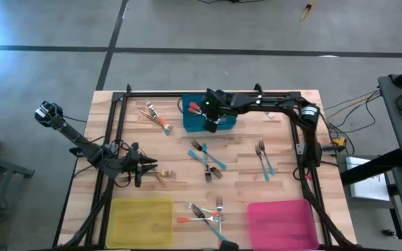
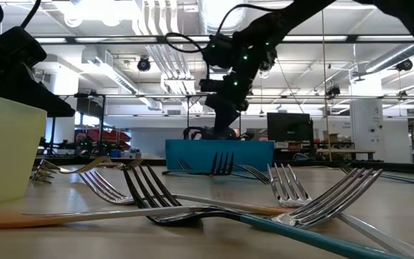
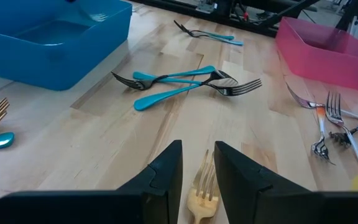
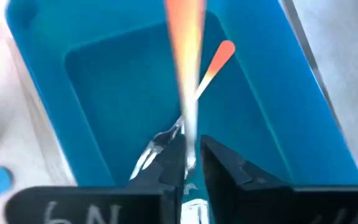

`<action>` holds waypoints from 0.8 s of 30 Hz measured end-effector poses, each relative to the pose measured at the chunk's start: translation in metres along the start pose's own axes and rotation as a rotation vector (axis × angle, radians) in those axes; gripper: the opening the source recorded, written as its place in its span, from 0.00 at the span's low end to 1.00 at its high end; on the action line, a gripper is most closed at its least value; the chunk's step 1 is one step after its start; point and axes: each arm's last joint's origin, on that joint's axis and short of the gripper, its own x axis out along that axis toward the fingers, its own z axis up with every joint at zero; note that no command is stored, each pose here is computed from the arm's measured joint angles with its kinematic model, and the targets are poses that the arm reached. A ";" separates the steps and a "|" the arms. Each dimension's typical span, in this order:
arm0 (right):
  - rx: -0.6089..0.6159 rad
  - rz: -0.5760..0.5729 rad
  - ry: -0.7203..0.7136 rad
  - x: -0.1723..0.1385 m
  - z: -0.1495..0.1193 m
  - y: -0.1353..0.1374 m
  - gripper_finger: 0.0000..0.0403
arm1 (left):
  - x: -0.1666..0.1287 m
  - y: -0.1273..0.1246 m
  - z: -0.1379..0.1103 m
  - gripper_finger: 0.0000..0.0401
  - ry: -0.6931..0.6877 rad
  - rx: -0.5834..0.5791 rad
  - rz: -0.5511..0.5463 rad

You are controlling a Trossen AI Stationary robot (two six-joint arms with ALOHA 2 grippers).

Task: Sort silverware by color (type)
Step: Put the orange fork into the blue bin, then put the blue fork into the pink bin

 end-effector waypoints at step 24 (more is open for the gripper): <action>0.250 0.042 0.743 -0.097 -0.056 0.048 0.24 | 0.000 0.000 0.000 0.19 0.000 0.000 0.000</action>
